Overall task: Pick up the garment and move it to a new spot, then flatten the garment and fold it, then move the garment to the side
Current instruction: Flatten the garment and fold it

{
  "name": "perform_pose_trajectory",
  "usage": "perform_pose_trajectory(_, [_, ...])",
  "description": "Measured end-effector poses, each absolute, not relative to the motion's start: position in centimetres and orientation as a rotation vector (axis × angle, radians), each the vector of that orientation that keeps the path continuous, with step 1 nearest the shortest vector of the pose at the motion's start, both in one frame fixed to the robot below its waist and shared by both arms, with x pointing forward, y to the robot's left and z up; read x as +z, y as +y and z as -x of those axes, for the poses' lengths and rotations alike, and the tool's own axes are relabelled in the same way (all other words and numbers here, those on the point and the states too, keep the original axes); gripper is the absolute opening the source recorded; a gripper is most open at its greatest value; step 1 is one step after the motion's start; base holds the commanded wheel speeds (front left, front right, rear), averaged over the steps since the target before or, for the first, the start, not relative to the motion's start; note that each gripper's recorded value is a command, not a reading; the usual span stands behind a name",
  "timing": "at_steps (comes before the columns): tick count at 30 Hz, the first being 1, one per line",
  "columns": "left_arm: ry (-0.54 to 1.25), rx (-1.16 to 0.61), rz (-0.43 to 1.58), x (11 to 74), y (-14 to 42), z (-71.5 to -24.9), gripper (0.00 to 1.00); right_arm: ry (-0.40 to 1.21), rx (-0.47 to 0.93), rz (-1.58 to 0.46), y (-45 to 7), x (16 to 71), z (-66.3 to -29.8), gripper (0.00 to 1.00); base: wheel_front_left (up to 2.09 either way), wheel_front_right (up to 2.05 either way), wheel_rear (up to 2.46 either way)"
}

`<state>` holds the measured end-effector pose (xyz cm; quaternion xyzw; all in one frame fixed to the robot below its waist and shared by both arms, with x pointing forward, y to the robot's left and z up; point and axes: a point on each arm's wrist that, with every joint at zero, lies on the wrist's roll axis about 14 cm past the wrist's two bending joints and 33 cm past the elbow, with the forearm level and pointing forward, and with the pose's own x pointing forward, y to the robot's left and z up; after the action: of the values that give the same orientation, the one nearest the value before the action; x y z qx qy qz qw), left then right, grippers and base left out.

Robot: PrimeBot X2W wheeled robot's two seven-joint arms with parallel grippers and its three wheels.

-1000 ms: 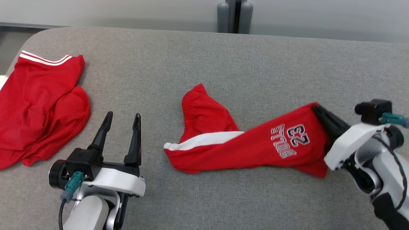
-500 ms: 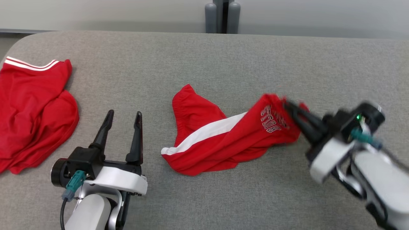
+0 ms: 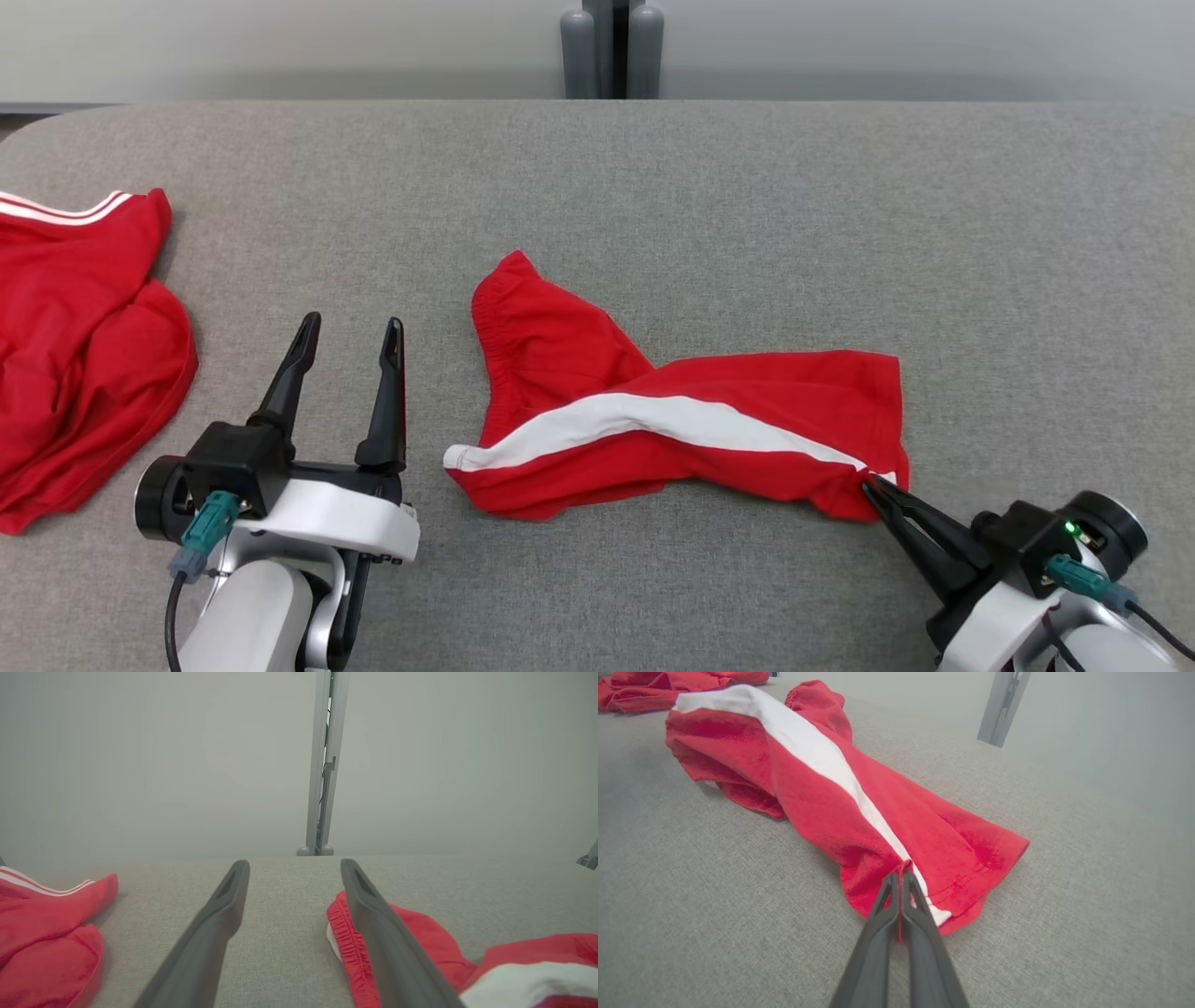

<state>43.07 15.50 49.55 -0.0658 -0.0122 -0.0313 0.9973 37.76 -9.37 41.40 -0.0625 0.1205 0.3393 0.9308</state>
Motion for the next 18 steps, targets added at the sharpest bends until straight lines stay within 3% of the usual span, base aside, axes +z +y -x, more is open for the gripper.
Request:
perform_pose_trajectory(2, [-0.025, -0.063, 0.130, 49.6, 15.5, -42.9, 1.00, 0.253, 0.653, 0.095, -9.9, 41.3, -37.6, 1.00, 0.00, 0.00, 0.00])
perform_pose_trajectory(9, [-0.032, -0.044, 0.114, 50.0, 16.3, -42.2, 1.00, 0.184, 0.476, -0.034, -12.5, 43.6, -38.0, 1.00, 0.00, 0.00, 0.00])
perform_pose_trajectory(14, [-0.055, -0.024, 0.102, 50.8, 16.9, -41.7, 1.00, 0.049, 0.260, -0.137, -16.9, 47.4, -39.2, 1.00, 0.00, 0.00, 0.00])
perform_pose_trajectory(18, [-0.080, -0.014, 0.095, 51.7, 17.1, -41.3, 1.00, -0.027, 0.196, -0.121, -18.8, 49.6, -39.4, 1.00, 0.00, 0.00, 0.00])
